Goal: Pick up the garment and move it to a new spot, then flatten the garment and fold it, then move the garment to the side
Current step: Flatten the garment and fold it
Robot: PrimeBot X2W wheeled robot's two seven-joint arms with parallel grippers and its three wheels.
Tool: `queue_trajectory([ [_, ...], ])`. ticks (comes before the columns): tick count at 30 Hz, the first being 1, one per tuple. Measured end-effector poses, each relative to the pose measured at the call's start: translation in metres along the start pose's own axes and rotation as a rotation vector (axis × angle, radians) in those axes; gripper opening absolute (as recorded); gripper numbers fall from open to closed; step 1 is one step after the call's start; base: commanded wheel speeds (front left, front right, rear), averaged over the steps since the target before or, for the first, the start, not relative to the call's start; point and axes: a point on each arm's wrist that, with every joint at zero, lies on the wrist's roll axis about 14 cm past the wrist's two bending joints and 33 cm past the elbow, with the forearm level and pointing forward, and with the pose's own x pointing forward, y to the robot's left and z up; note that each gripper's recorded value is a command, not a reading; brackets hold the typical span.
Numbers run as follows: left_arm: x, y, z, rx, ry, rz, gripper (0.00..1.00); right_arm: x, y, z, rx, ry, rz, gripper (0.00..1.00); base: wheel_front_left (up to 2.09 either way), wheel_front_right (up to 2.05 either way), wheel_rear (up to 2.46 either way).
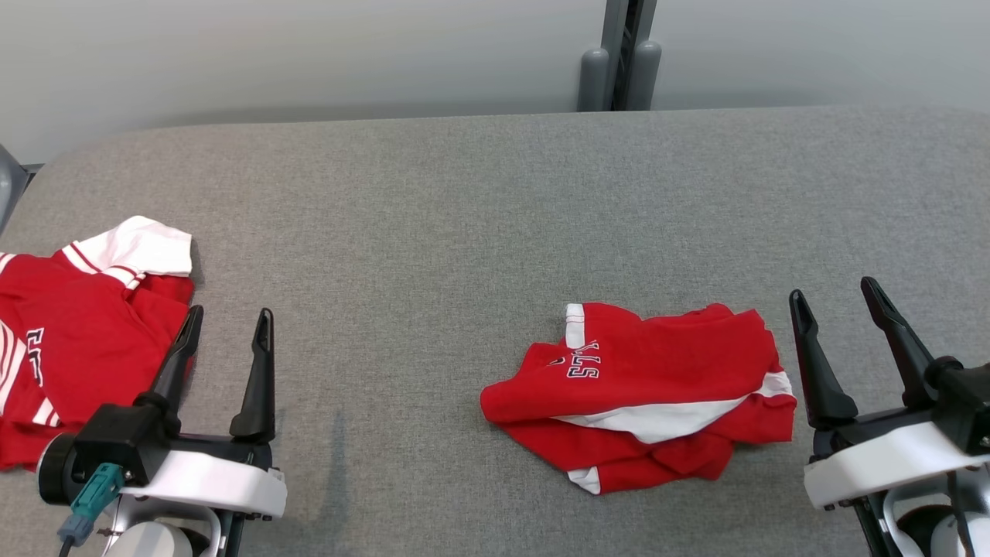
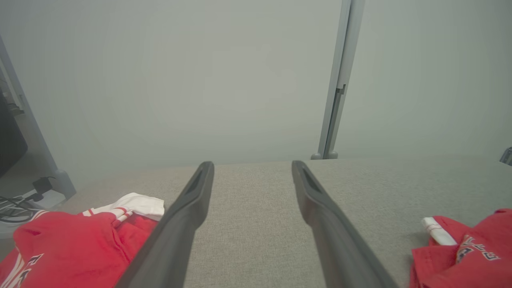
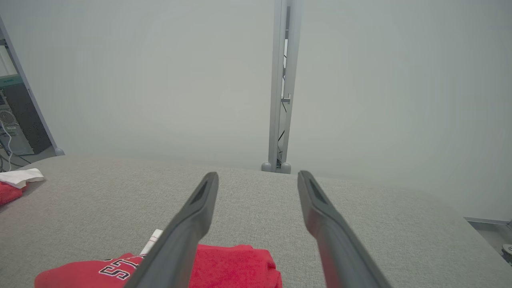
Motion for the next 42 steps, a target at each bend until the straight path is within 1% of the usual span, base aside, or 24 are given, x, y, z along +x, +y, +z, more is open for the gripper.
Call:
queue_trajectory([
  [9, -0.007, 0.000, 0.002, -0.005, 0.004, 0.009, 1.00, -0.007, -0.004, 0.004, 0.039, -0.013, -0.013, 1.00, 0.00, 0.00, 0.00],
  [14, -0.006, -0.007, 0.000, -0.012, 0.017, -0.012, 1.00, -0.008, -0.008, 0.001, 0.058, -0.010, -0.023, 1.00, 0.00, 0.00, 0.00],
  [17, -0.004, -0.016, -0.003, -0.015, 0.033, -0.049, 1.00, -0.008, -0.009, -0.002, 0.066, -0.005, -0.028, 1.00, 0.00, 0.00, 0.00],
  [19, -0.003, -0.026, -0.006, -0.012, 0.054, -0.093, 1.00, -0.008, -0.010, -0.003, 0.068, -0.001, -0.031, 1.00, 0.00, 0.00, 0.00],
  [22, -0.004, -0.052, -0.019, -0.020, 0.132, -0.204, 1.00, -0.007, -0.011, -0.006, 0.078, 0.004, -0.034, 1.00, 0.00, 0.00, 0.00],
  [28, -0.028, -0.113, -0.073, -0.083, 0.428, -0.439, 1.00, -0.007, -0.014, -0.015, 0.093, 0.022, -0.043, 1.00, 0.00, 0.00, 0.00],
  [31, -0.038, -0.135, -0.094, -0.104, 0.544, -0.524, 1.00, -0.007, -0.018, -0.018, 0.097, 0.026, -0.056, 1.00, 0.00, 0.00, 0.00],
  [34, -0.038, -0.146, -0.106, -0.118, 0.602, -0.565, 1.00, -0.008, -0.024, -0.022, 0.099, 0.033, -0.074, 1.00, 0.00, 0.00, 0.00],
  [39, -0.029, -0.157, -0.119, -0.141, 0.638, -0.602, 1.00, -0.013, -0.037, -0.029, 0.103, 0.044, -0.117, 1.00, 0.00, 0.00, 0.00],
  [40, -0.029, -0.160, -0.120, -0.153, 0.642, -0.615, 0.42, -0.014, -0.040, -0.031, 0.103, 0.046, -0.126, 1.00, 0.00, 0.00, 0.00],
  [41, -0.027, -0.164, -0.118, -0.181, 0.636, -0.624, 0.00, -0.015, -0.042, -0.033, 0.103, 0.051, -0.134, 1.00, 0.00, 0.00, 0.00],
  [42, -0.027, -0.167, -0.119, -0.194, 0.642, -0.638, 0.00, -0.016, -0.045, -0.034, 0.102, 0.054, -0.141, 1.00, 0.00, 0.00, 0.00],
])
